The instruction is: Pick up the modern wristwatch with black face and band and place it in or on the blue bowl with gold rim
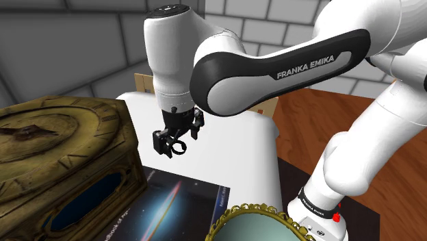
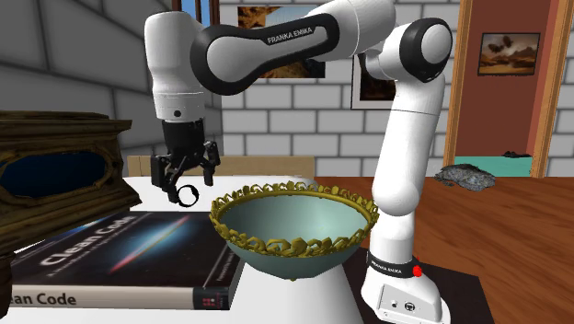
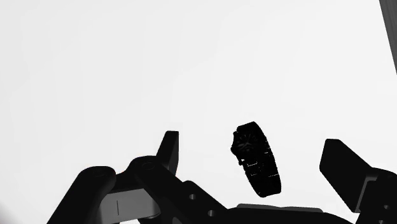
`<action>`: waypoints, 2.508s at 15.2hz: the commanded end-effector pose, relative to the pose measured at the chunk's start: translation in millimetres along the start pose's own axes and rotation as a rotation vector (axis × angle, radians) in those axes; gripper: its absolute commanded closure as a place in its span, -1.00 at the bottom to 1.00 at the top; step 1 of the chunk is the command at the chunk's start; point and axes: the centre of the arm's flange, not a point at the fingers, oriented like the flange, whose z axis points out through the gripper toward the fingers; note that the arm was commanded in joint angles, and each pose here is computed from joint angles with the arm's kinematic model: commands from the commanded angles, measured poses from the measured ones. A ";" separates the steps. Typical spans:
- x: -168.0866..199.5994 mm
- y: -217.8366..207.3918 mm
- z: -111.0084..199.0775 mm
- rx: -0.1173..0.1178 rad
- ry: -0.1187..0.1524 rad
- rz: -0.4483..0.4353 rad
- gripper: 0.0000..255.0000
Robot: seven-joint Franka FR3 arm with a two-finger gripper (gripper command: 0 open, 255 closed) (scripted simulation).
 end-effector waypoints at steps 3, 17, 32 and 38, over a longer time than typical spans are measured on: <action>0.7 -0.8 3.3 0.000 0.000 0.000 -1.00; 0.7 -0.8 3.3 0.000 0.000 0.000 1.00; 8.9 11.2 -74.5 0.000 0.000 0.000 1.00; 12.2 16.1 -105.7 0.000 0.000 0.000 1.00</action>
